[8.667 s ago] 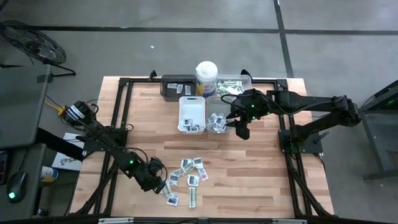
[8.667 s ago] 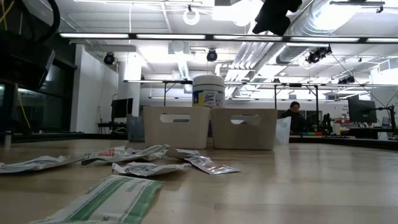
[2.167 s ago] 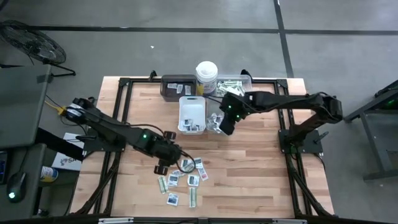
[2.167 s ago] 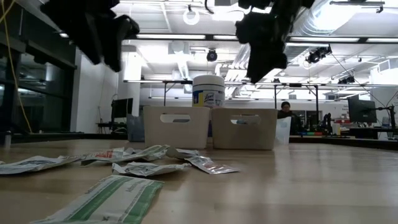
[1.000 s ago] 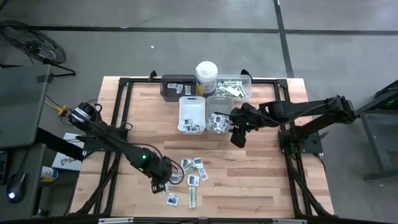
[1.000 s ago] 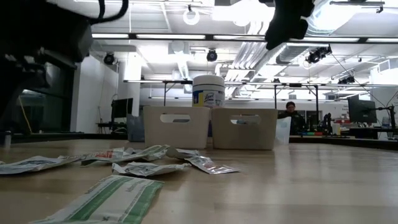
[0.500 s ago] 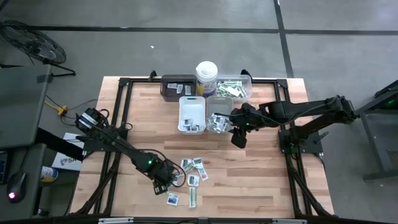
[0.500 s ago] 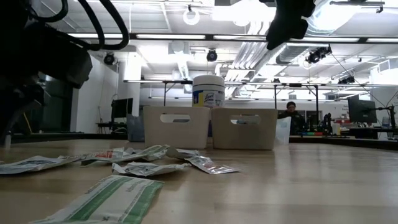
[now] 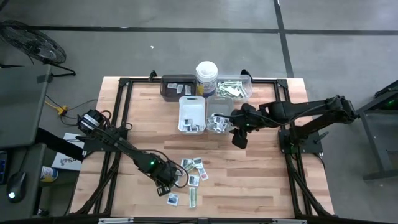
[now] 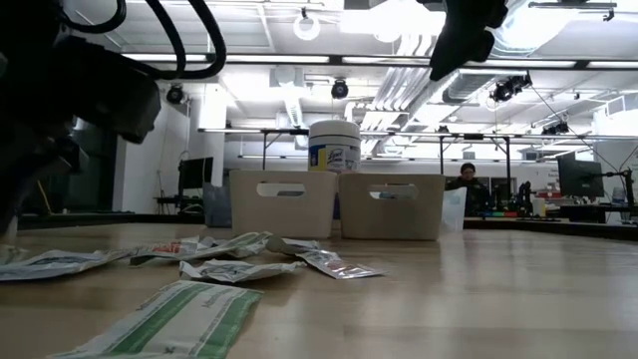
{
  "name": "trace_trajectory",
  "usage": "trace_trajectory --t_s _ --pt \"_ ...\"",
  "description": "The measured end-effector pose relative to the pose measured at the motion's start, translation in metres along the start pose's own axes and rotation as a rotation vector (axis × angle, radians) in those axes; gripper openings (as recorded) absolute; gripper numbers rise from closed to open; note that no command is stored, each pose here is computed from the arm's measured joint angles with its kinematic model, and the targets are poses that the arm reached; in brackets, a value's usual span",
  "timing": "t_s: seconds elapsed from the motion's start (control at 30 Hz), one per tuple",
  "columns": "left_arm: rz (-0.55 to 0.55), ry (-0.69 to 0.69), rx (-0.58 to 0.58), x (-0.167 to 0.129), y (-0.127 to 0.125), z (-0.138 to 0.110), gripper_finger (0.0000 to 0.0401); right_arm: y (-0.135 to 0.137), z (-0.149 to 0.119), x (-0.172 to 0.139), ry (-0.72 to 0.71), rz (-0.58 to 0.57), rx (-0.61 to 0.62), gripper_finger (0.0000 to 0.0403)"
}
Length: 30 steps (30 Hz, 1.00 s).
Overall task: Pick & Place First Aid Supplies
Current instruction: Put the band aid into the transparent bin
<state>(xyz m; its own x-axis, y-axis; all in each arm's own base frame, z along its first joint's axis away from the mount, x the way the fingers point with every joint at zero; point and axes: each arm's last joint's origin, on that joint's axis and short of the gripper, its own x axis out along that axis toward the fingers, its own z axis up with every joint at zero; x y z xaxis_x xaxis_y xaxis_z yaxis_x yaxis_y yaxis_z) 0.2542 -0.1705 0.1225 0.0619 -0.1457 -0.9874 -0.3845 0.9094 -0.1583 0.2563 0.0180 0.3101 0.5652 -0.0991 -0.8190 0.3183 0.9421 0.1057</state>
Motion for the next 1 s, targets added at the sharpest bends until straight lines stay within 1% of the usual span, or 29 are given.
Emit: trace_trajectory --t_s 0.1,0.17,0.33,0.43,0.5,0.6,0.73,0.8,0.9,1.0 --pt "-0.018 0.008 -0.009 0.001 -0.001 0.0 0.0027 0.003 -0.001 -0.001 0.001 0.006 -0.019 0.0147" --pt "-0.021 0.011 -0.009 0.001 -0.001 0.0 0.0008 0.006 -0.002 -0.001 0.004 0.012 -0.028 0.0147" --pt "-0.039 0.008 0.02 -0.005 -0.001 -0.001 0.0002 0.011 -0.006 -0.002 0.019 0.021 -0.052 0.0147" --pt "-0.068 -0.041 0.027 -0.02 -0.001 -0.002 0.0001 0.016 -0.009 -0.003 0.023 0.03 -0.065 0.0147" --pt "-0.042 -0.083 0.023 -0.033 0.003 -0.005 0.0001 0.019 -0.01 -0.003 0.018 0.04 -0.064 0.0147" --pt "-0.091 -0.199 0.022 -0.064 0.001 -0.004 0.0001 0.025 -0.007 -0.004 -0.029 0.073 -0.065 0.0147" --pt "-0.081 -0.347 0.008 -0.103 0.003 -0.005 0.0 0.033 0.0 -0.006 -0.115 0.122 -0.059 0.0147" --pt "-0.092 -0.473 0.007 -0.125 0.002 -0.003 0.0 0.035 0.004 -0.007 -0.158 0.142 -0.058 0.0147" --pt "-0.056 -0.65 0.017 -0.151 0.001 0.0 0.0 0.038 0.009 -0.009 -0.218 0.171 -0.056 0.0147" --pt "0.016 -0.81 0.035 -0.171 -0.001 0.004 0.0 0.04 0.015 -0.01 -0.274 0.198 -0.056 0.0147"
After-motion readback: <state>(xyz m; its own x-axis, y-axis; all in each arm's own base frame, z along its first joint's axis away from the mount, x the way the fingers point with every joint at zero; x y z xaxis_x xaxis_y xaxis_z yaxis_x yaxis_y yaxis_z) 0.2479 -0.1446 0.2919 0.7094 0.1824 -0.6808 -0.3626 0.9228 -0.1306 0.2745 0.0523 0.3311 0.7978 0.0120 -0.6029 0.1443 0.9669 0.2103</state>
